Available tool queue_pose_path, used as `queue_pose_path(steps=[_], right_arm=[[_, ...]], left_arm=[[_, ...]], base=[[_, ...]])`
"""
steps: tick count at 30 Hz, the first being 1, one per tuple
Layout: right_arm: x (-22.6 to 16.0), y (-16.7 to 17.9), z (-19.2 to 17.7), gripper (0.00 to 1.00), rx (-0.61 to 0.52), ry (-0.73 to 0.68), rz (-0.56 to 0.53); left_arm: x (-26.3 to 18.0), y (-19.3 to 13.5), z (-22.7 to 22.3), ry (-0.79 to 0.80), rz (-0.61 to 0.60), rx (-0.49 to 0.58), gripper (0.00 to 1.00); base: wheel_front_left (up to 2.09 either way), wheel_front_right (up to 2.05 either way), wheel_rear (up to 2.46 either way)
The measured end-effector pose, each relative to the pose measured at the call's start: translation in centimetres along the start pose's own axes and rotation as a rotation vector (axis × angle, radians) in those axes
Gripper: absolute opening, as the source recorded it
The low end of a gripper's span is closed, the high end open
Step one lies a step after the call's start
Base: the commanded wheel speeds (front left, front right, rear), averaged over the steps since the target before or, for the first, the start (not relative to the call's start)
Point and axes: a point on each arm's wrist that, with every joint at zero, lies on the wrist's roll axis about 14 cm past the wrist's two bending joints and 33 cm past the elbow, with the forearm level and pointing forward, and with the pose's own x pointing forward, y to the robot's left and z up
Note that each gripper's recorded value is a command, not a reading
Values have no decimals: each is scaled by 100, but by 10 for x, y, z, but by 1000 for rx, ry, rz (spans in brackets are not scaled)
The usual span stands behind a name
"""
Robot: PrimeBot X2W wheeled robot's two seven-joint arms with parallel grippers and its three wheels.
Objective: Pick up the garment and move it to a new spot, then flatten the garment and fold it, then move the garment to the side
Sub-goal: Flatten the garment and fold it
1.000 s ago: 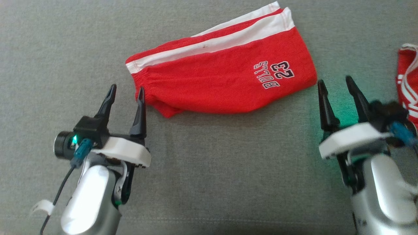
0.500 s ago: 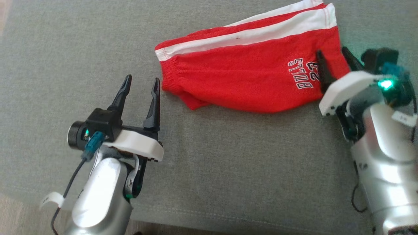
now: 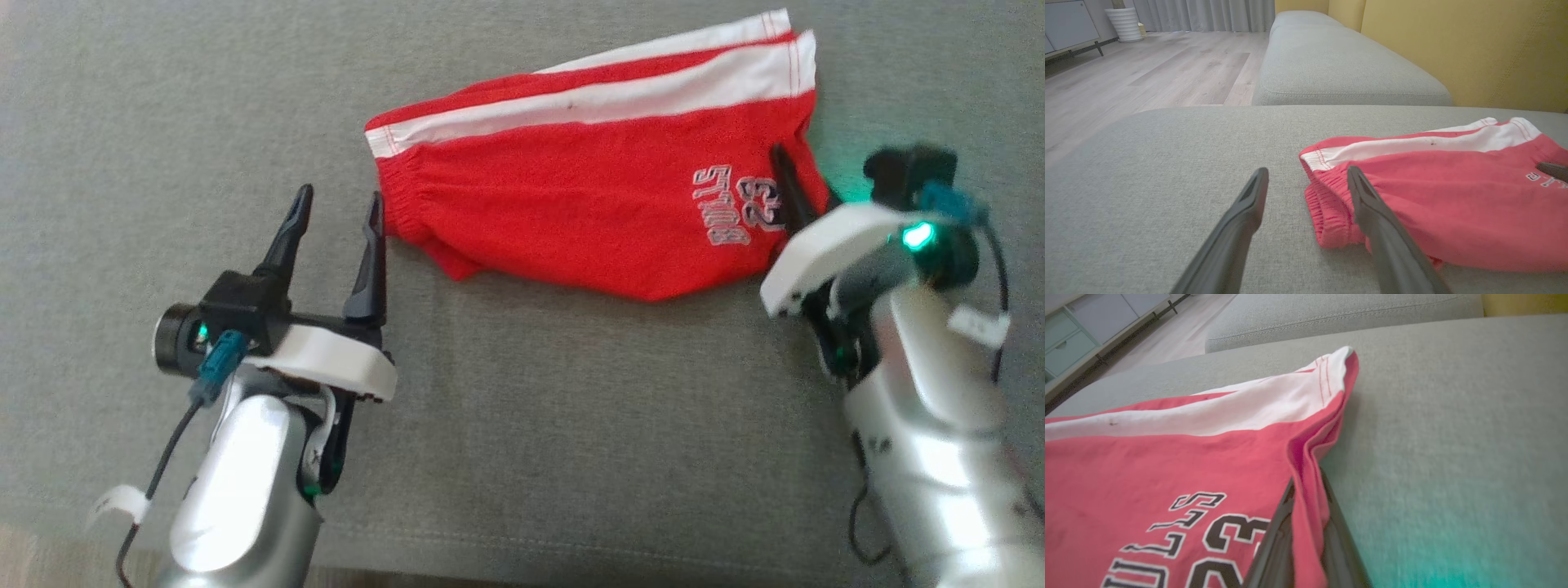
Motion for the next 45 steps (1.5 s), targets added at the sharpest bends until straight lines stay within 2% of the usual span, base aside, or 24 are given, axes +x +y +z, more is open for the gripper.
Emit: queue_pose_path(steps=[15,25,29,33,36,41,45], right_arm=[[-86,-37,-41,0,232,-82,-157],[-89,-37,-31,0,219,-98,-154],[-78,-8,2,0,136,-133,-57],[-63,47,47,0,32,-184,111],[-59,91,66,0,-11,-203,241],[-57,152,55,0,41,-138,439],[-55,177,24,0,56,-43,507]], left_arm=[[10,-27,-6,0,-90,6,100],[10,-29,-3,-6,-98,6,100],[6,-28,-2,-5,-97,3,100],[0,-24,0,-5,-82,-10,100],[-5,-19,4,-11,-63,-12,100],[-15,-11,6,-7,-37,-23,100],[-23,-2,6,-3,-9,-24,100]], base=[[0,0,0],[0,0,0],[0,0,0],[0,0,0],[0,0,0],[0,0,0],[0,0,0]])
